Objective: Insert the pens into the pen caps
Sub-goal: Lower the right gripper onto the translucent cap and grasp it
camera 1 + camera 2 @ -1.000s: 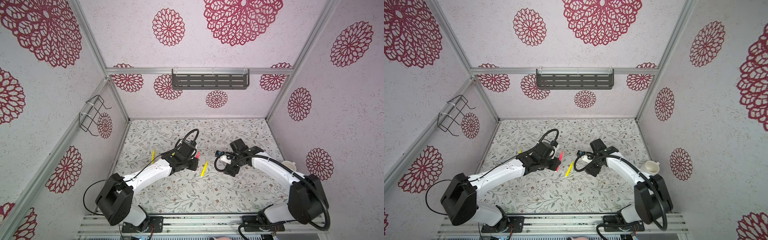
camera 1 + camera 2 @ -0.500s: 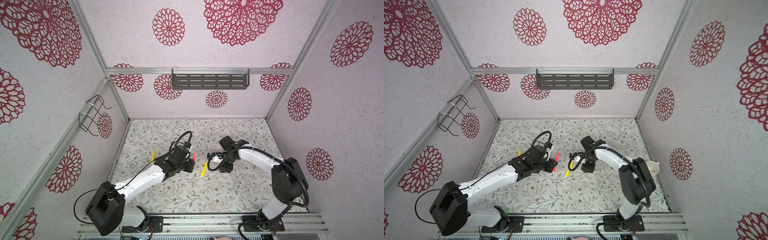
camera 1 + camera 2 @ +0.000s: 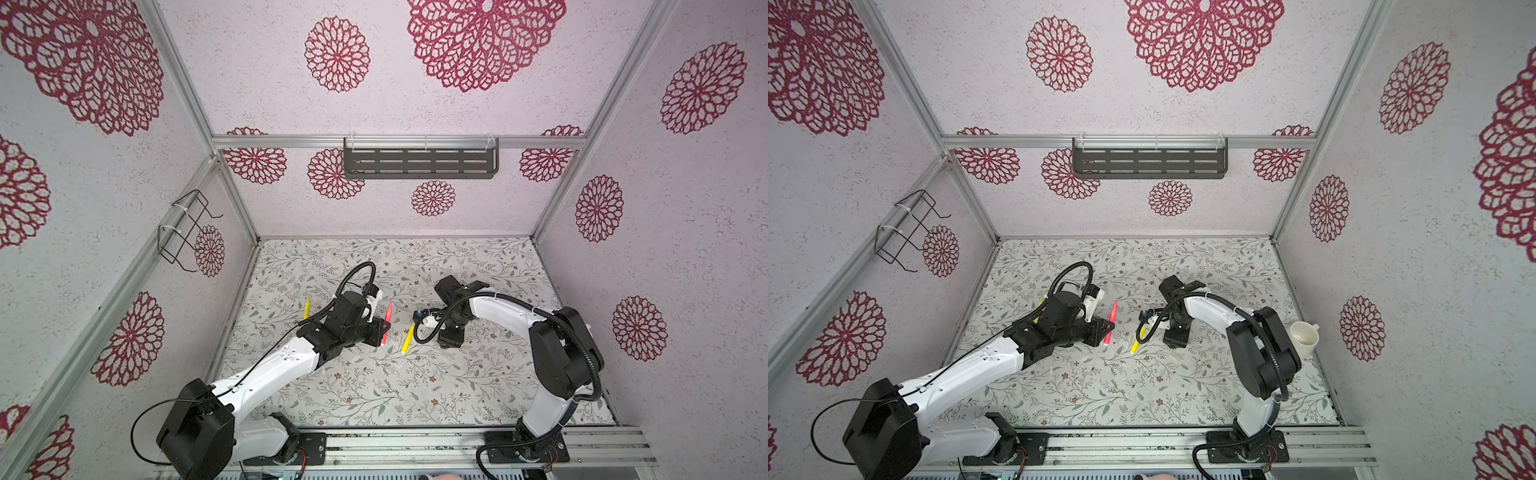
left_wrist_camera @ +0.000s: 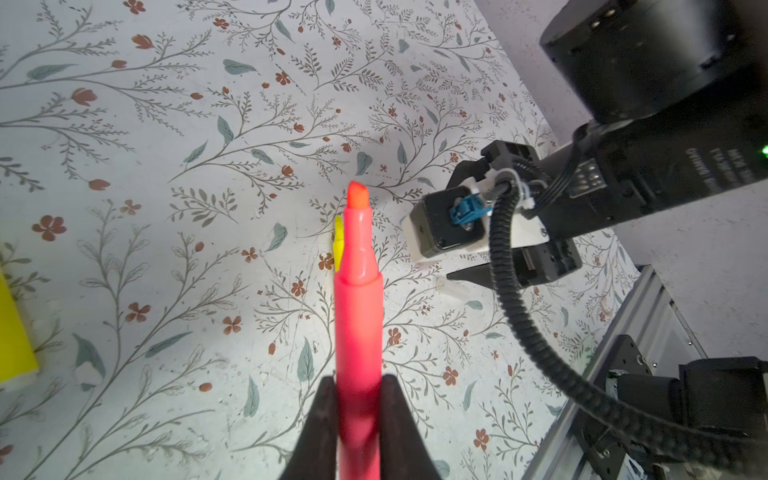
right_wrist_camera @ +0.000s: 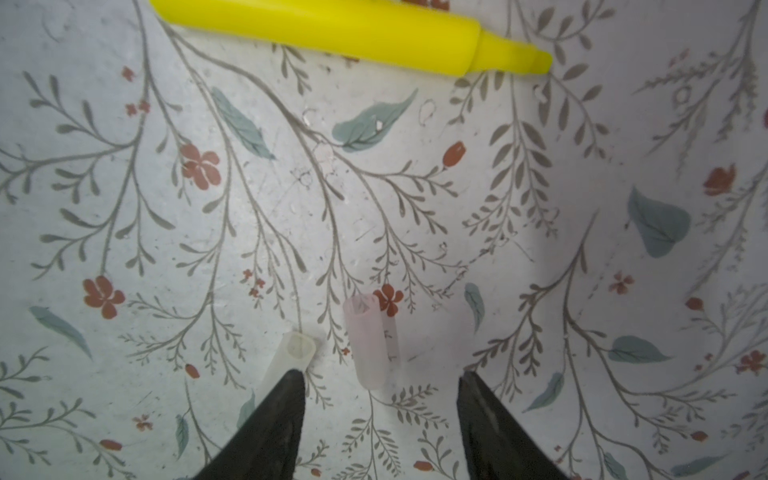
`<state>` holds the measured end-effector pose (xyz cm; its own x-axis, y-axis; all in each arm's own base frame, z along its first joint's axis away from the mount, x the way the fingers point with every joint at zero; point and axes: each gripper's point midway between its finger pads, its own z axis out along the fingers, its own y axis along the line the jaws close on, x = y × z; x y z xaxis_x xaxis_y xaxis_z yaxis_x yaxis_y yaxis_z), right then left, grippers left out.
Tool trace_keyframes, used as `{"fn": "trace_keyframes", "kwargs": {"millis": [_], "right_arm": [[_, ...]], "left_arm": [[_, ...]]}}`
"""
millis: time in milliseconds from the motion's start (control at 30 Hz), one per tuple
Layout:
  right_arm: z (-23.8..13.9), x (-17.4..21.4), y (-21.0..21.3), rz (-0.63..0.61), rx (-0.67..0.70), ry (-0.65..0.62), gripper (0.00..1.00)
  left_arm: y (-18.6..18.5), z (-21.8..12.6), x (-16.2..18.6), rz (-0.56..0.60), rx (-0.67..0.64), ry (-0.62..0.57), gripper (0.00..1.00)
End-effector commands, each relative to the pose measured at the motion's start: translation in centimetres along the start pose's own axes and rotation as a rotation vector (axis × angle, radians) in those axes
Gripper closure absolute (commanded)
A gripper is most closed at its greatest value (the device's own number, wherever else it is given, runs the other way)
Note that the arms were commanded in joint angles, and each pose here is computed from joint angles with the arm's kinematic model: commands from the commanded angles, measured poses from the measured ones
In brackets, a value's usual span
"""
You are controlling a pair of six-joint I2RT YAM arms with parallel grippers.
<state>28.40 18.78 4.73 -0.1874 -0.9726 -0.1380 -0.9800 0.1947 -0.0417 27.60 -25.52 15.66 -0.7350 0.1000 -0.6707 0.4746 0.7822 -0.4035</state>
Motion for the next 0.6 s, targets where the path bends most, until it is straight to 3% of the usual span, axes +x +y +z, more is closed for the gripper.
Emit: {"fn": "trace_keyframes", "kwargs": {"millis": [0,567], "right_arm": [[-0.3,-0.5,-0.4,-0.005,0.024,-0.003,0.38],[1.5,0.3,0.7,0.008,-0.017,0.055,0.42]], "left_arm": [[-0.5,-0.6,-0.8,0.018,0.035,-0.032,1.00],[-0.1,-1.2,-1.2,-0.017,0.055,-0.055,1.00]]}}
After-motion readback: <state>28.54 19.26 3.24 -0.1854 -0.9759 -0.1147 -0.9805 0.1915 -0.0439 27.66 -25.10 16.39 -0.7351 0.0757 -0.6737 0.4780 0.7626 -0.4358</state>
